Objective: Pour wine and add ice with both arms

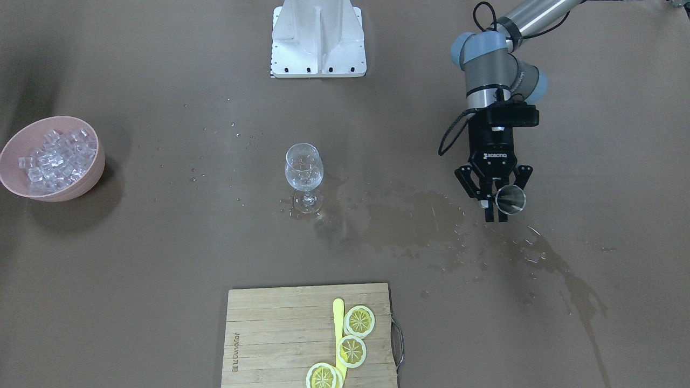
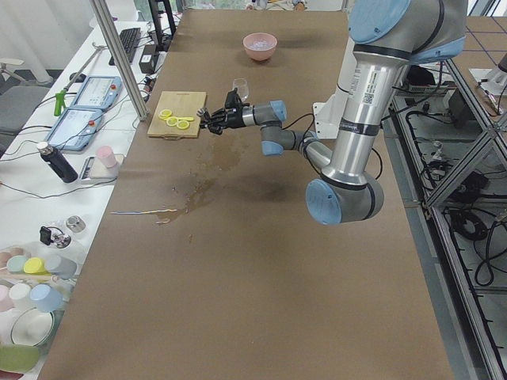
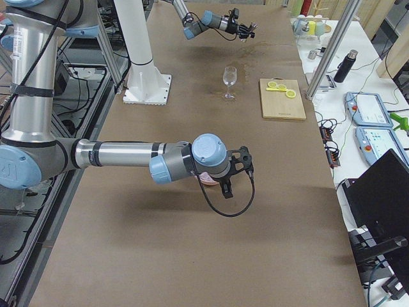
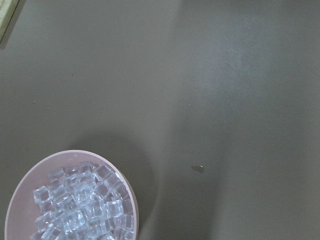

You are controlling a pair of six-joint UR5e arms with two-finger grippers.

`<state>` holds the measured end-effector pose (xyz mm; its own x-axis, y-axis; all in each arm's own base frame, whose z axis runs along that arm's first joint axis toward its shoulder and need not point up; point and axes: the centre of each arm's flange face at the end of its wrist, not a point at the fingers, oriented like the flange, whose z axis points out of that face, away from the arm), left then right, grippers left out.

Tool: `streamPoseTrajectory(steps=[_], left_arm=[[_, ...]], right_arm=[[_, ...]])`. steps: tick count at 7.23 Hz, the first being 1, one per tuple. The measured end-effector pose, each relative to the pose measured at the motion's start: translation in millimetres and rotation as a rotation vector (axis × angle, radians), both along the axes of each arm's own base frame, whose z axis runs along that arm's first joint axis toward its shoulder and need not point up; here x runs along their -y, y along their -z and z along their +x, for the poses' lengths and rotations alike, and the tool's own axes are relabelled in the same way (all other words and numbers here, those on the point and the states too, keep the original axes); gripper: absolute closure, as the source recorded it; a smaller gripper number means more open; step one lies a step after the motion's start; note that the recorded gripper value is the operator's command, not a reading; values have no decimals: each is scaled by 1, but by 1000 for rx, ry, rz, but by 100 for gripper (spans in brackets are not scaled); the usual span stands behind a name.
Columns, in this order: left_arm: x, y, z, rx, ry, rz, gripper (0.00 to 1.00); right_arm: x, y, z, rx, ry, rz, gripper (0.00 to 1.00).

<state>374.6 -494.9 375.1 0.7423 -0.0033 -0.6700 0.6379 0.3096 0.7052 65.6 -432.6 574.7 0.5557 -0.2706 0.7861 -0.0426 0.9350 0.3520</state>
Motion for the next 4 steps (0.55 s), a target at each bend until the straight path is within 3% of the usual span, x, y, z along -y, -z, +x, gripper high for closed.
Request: streamPoseTrajectory(steps=[4], left_arm=[[104,-114,-33,145,54,-203,100]], right_arm=[[-7,15,4,-6,-14,24,0]])
